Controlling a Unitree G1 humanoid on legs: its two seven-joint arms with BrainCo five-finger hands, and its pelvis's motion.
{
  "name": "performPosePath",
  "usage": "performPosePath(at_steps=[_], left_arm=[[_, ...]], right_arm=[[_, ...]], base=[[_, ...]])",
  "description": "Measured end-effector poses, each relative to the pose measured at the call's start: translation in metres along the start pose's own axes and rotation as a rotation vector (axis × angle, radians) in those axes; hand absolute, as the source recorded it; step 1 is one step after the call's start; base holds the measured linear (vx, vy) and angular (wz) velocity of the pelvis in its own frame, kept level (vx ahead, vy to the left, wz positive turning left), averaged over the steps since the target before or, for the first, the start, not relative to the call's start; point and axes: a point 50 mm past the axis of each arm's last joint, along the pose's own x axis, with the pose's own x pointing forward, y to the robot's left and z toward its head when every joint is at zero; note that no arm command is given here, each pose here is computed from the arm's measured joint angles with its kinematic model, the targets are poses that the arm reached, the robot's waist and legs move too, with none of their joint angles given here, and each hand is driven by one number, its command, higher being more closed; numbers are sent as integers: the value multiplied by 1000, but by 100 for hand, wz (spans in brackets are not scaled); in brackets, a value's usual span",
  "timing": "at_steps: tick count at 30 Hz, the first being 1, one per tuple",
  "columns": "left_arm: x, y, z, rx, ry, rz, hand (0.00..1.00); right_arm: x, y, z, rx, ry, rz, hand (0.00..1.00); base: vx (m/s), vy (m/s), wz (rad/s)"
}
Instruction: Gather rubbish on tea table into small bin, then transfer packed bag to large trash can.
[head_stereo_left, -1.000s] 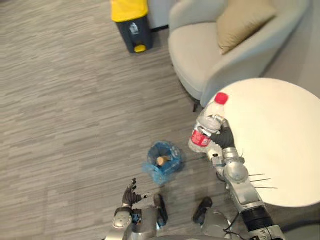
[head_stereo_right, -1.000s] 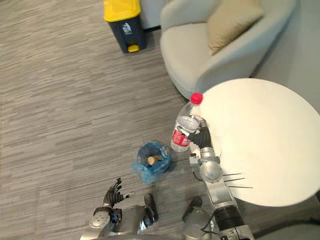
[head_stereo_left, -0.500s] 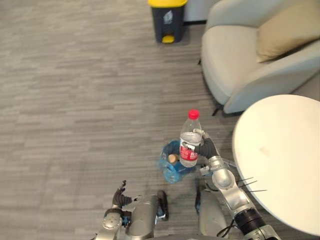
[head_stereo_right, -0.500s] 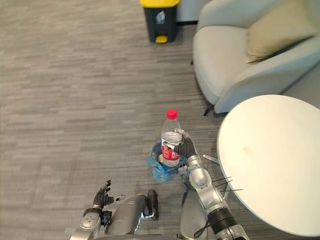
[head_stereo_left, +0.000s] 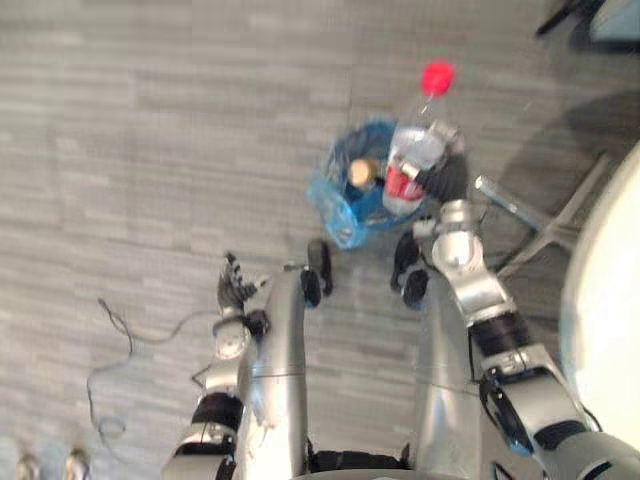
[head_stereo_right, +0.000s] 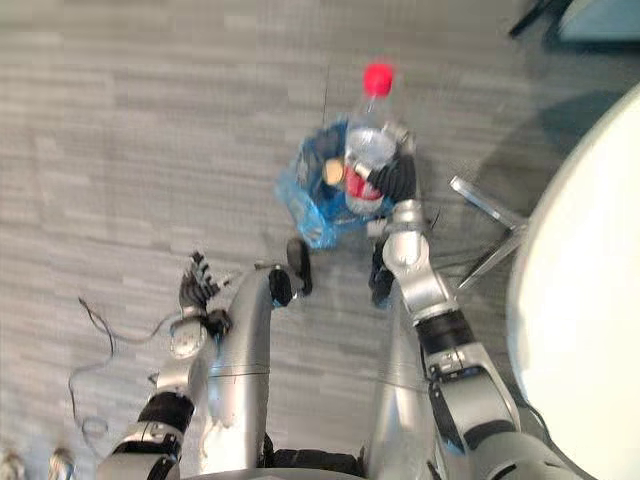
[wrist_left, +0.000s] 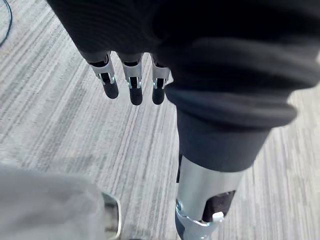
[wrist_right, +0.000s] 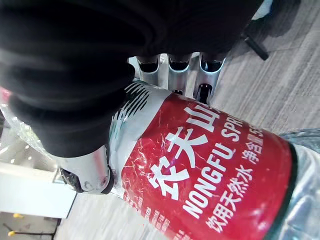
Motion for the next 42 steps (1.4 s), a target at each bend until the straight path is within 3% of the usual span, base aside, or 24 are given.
performPosePath(at_steps=[1,8,17,25,30,31,42], left_arm=[[2,2,4,4,-14,1,0],[5,8,10,13,-40,10,0],[6,13,11,37,-39,17,0],[5,22,9,86,-38,56,0],[6,20,10,86,-43,52,0],[7,20,9,86,-39,52,0],[13,13,7,58,-16,15,0]], right_arm=[[2,-1,2,-1,-6,-7,0],[15,-10,8,-31,-36,-39,0],[-10,9,15,-28,-85,27,0],[-67,61,-15,-174,-41,397,0],[-79,93,-30,-260,18,585,0],[-79,98,-33,-285,30,612,100],[-59,99,-45,-400,90,656,100]], base=[[-83,-17,16],[-90,20,2],[-46,35,-8],[-35,29,-6],[-23,26,4],[-20,31,5],[-29,26,8]])
